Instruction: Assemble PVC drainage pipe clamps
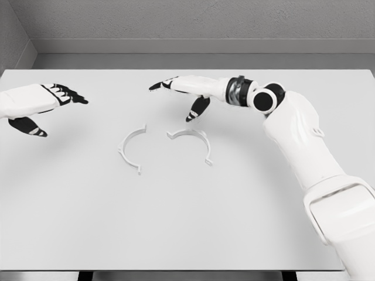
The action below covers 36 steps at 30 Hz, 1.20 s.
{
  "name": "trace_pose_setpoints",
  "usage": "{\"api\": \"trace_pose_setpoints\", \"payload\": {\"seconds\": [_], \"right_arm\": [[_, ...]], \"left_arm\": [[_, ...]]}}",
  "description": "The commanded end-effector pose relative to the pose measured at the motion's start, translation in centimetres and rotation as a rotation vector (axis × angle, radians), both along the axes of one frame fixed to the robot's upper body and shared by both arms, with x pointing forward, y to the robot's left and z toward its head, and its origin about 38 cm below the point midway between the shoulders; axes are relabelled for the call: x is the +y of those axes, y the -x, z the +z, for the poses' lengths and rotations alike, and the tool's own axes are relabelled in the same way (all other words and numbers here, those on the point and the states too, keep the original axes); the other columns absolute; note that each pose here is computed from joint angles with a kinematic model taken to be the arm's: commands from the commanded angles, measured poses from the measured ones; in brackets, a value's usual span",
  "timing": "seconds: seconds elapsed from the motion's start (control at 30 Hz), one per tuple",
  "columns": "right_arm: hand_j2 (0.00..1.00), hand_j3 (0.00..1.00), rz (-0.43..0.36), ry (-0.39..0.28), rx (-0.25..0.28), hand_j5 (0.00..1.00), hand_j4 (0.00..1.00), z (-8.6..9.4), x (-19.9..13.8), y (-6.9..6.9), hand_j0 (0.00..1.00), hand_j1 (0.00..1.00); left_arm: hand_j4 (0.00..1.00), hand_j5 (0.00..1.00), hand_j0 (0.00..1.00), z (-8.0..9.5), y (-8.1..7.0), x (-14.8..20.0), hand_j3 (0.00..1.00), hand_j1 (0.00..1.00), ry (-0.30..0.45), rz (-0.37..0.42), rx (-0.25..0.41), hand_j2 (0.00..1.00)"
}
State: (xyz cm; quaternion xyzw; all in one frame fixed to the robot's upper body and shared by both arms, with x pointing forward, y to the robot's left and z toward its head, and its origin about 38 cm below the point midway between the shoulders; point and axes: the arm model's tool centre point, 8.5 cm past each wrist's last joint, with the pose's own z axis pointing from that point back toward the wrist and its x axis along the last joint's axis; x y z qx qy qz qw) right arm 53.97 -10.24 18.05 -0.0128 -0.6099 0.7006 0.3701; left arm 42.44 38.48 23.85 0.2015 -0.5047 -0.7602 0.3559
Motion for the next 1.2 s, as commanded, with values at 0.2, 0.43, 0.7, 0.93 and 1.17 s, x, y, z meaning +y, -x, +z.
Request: {"api": "trace_pose_setpoints", "payload": {"seconds": [0.2,0.43,0.7,0.93,1.17], "right_arm": [[1.0,1.0,-0.289,-0.09,-0.264,1.0,1.0,8.1,-19.2,1.7,1.0,1.0],[1.0,1.0,-0.124,-0.049,-0.149,1.0,1.0,0.8,-14.0,6.0,1.0,1.0],[1.0,1.0,-0.001,0.016,-0.088,1.0,1.0,-2.3,-9.6,7.3,1.0,1.0],[1.0,1.0,-0.009,0.021,-0.042,1.0,1.0,-3.9,-9.3,7.2,1.0,1.0],[1.0,1.0,0.013,-0.008,-0.036,1.0,1.0,-4.2,-7.4,7.4,1.0,1.0]], "left_arm": [[1.0,1.0,1.0,1.0,0.2,1.3,1.0,1.0,-0.009,0.026,-0.008,1.0],[1.0,1.0,1.0,1.4,0.6,2.8,1.0,1.0,-0.045,0.049,-0.003,1.0],[1.0,1.0,1.0,0.3,1.0,2.8,1.0,1.0,-0.054,0.05,0.024,1.0],[1.0,1.0,1.0,-0.9,1.1,1.9,1.0,1.0,-0.034,0.034,0.041,1.0],[1.0,1.0,1.0,-2.6,1.3,0.9,1.0,1.0,-0.021,0.015,0.075,1.0]]}}
